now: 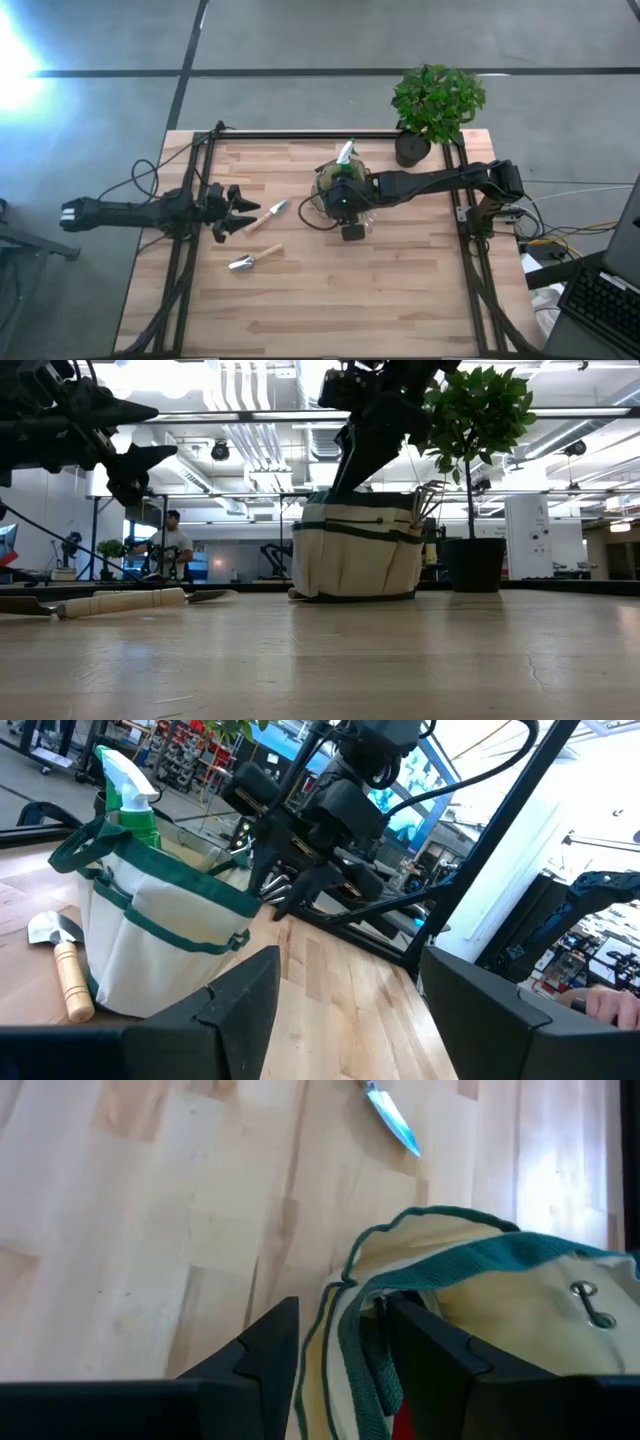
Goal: Pick & Place Garden tools in Gardening bag
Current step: Adjust the green gardening bag
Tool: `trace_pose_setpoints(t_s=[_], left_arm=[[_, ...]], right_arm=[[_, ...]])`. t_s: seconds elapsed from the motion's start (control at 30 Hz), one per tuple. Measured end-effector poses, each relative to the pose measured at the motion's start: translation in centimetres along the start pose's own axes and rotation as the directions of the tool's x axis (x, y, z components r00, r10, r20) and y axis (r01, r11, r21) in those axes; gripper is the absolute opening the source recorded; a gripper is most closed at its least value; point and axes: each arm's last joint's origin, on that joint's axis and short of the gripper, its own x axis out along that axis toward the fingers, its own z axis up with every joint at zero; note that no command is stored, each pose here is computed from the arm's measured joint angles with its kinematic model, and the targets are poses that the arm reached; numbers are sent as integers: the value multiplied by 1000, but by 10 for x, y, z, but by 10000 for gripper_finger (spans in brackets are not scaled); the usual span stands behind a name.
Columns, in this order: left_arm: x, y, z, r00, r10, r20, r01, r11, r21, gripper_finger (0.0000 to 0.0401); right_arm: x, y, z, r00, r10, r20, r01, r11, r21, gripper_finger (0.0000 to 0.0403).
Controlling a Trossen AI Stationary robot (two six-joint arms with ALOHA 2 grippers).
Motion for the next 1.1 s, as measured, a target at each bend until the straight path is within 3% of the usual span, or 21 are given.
trace_pose_setpoints(t_s=[0.33,0.67,1.1], left_arm=[[0,0,0,1000,0,0,0,1000,0,245],[0,0,0,1000,0,0,0,1000,0,245],[0,0,0,1000,0,0,0,1000,0,245]], right_arm=[[3,-3,1,999,-38,5,38,999,13,135],[25,-1,-4,995,-67,-67,65,998,-27,119],[13,2,-12,989,-45,-140,39,998,-40,17]])
